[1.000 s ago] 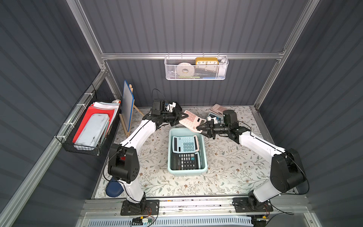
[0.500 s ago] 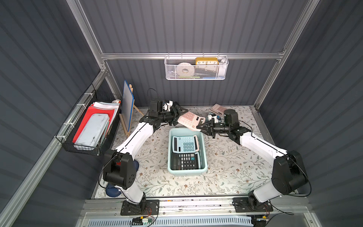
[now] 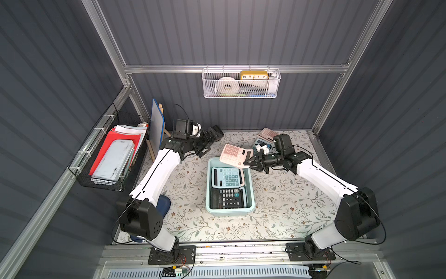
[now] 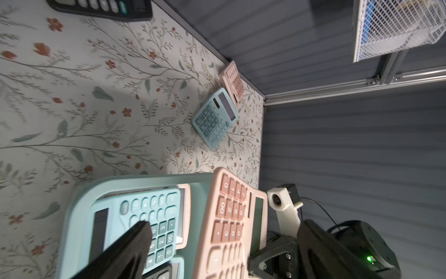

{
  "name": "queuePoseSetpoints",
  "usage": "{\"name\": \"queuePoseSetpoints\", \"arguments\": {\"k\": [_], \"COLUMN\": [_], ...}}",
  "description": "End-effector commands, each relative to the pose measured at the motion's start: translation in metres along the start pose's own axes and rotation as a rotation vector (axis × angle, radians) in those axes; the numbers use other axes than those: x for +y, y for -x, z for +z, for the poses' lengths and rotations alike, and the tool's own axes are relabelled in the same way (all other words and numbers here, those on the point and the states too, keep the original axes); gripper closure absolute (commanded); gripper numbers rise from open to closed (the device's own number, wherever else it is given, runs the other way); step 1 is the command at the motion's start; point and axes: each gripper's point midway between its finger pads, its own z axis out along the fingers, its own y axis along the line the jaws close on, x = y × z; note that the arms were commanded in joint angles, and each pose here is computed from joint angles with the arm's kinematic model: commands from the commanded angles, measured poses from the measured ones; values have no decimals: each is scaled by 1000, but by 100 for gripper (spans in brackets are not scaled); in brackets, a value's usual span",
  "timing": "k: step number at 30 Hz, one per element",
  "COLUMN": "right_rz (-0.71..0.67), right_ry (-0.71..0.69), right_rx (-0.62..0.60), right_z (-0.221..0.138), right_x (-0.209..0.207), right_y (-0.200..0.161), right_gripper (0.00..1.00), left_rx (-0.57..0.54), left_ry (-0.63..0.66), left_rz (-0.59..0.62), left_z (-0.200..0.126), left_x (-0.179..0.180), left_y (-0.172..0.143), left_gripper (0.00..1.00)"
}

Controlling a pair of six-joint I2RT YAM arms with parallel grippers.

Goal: Put the calculator in the storage box
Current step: Place the calculator in the storage box.

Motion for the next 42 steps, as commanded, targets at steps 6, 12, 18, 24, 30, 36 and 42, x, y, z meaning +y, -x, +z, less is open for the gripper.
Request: {"name": "queuePoseSetpoints", "arguments": {"k": [6,12,18,24,30,36,42], "right_rz": [-91,-103,-94,-92,-97,-125,-157], "right_ry": [-116,-158,-193,-231,-314,-351,-408], "right_rx": [85,128,162,194,145,148,163], "right_z": [5,16,26,36,41,49,53], "right_x": [-6,-9,-15,-20,-29,-37,-44], "right_y": [-30,-34,-36,-37,-28,-24,-16], "right_gripper": [100,100,100,100,100,100,100], "left_rx": [-61,-61,-60,-56,-47,-37,-26], "left_ry": [97,101,112,110,106,102,93], "left_rz": [32,17,10,-10,-15,-14,-13], "left_z": [-20,-18,-18,-15,-12,-8,-5], "left_x": [12,18,23,30,31,32,32], "left_y": [5,2,0,-5,-6,-7,-8], "left_gripper": [1,1,1,1,1,1,1]}}
